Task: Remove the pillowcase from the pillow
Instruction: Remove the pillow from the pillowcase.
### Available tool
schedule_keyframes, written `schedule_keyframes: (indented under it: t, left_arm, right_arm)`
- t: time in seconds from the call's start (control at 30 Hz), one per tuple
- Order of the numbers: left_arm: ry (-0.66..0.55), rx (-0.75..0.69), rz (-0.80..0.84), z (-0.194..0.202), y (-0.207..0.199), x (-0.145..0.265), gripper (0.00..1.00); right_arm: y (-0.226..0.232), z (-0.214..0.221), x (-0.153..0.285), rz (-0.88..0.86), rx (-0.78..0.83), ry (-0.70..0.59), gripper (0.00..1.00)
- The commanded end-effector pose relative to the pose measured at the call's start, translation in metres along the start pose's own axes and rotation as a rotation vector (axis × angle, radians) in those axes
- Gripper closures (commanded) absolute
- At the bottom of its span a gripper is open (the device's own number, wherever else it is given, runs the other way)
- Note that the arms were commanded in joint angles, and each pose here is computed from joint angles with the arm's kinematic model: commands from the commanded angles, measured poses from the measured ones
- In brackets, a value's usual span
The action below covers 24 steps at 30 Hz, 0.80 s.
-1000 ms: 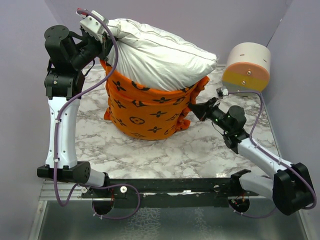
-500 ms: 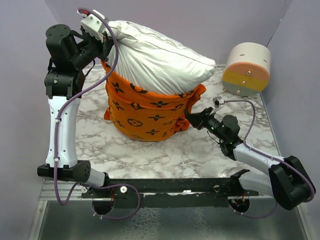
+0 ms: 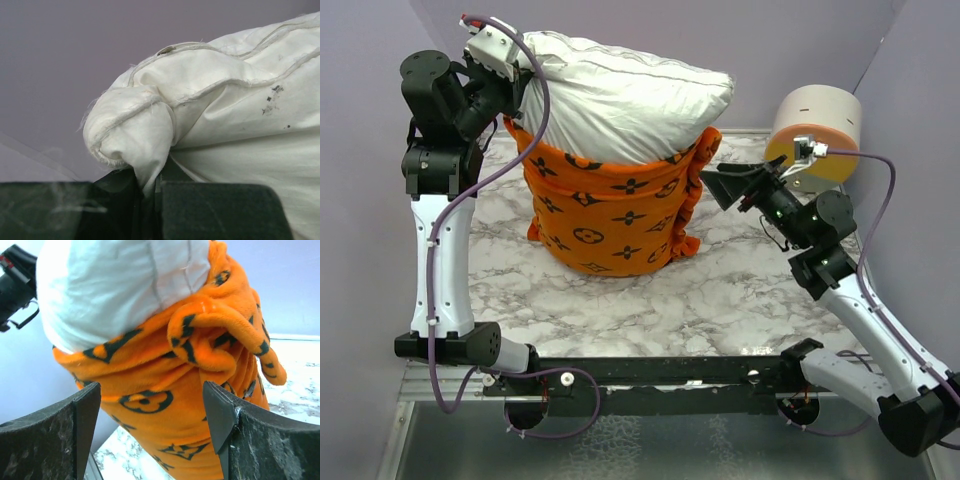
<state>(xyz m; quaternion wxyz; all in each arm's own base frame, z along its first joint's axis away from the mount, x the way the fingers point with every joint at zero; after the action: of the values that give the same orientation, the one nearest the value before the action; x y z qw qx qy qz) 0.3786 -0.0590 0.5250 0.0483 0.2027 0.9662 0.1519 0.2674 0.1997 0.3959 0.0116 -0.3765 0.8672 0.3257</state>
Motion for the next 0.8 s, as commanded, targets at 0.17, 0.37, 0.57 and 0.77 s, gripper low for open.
schedule_keyframes:
  t: [0.17, 0.37, 0.57, 0.77]
  left_arm:
    - [-0.054, -0.057, -0.052, -0.023, 0.007, 0.018, 1.00]
    - [-0.054, -0.061, -0.042, -0.023, 0.005, 0.020, 1.00]
    - [-0.047, -0.064, -0.037, -0.021, 0.004, 0.020, 1.00]
    - [-0.076, -0.056, -0.046, -0.029, 0.007, 0.018, 1.00]
  right_arm:
    - [-0.036, -0.007, -0.037, 0.154, -0.088, -0.041, 0.27]
    - [-0.029, -0.025, -0.062, 0.091, -0.064, -0.097, 0.36]
    - [-0.019, -0.018, -0.076, -0.013, -0.057, -0.059, 0.63]
    - [-0.058, 0.027, -0.054, 0.110, -0.076, 0.012, 0.99]
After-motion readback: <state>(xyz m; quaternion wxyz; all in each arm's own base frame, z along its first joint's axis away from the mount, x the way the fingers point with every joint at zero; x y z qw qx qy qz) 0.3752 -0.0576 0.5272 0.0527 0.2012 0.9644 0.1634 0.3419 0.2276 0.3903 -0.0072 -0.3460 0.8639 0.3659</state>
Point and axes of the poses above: each gripper's point midway between its finger pads, its own x axis back along the fingers, its own y axis along the line the jaws close on, z = x × y, the point moved 2 cm from there along x, back along the fingers, and after that the axes turned 3 degrees about -x, right-handed, at the moved point
